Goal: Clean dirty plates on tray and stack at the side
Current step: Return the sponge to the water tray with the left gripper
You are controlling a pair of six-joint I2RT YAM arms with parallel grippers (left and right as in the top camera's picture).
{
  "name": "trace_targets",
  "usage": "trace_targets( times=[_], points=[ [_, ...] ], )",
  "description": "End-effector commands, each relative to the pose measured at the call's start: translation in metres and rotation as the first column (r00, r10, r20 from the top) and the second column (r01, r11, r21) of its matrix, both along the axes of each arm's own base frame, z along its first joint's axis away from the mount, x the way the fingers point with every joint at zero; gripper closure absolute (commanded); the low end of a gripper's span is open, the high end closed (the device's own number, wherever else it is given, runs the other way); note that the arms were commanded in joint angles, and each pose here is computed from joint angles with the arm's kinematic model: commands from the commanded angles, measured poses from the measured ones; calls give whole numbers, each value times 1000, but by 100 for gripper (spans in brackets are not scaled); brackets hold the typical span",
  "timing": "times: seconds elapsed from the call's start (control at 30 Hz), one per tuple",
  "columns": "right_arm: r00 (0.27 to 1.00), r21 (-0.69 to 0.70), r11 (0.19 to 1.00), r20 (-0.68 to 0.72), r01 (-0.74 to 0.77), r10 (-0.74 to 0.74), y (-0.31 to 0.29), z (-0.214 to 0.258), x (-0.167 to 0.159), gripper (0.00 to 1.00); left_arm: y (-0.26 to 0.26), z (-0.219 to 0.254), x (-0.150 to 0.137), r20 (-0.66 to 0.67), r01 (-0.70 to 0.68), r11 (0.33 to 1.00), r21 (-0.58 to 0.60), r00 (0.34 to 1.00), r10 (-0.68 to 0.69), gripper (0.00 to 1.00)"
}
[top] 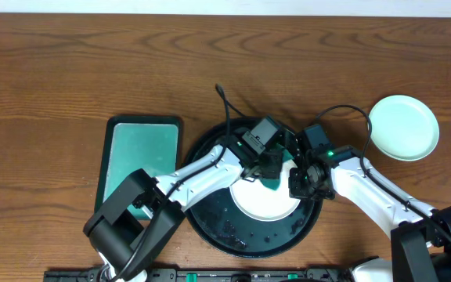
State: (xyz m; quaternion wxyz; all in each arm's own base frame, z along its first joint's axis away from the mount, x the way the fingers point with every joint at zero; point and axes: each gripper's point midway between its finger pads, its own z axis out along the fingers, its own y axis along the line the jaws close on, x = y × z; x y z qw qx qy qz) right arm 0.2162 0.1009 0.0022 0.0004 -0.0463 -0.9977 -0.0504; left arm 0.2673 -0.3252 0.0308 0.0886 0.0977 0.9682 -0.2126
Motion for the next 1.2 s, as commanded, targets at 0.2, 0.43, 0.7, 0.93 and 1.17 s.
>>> trace_targets(
  times=[0.2,0.43,0.7,0.93,1.17],
  points=[
    [999,-131,991,-33,-15,11,-24,-12,-13,99,71,55,37,216,-76,960,270,976,17,93],
    [1000,-129,992,-29,-14,11,-24,-12,-12,99,144,98,35,297,-248,869,428,947,123,93],
    [1000,-129,991,-29,-15,11,-24,-12,-12,99,249,88,46,212,-446,726,523,893,396,93],
    [1000,-125,992,-18,-13,11,-23,-12,-9,99,291,69,61,80,-508,753,417,846,527,93],
    [1000,-122,993,-8,-12,11,-22,-13,-7,99,310,14,45,-61,-458,720,521,822,567,92]
  ],
)
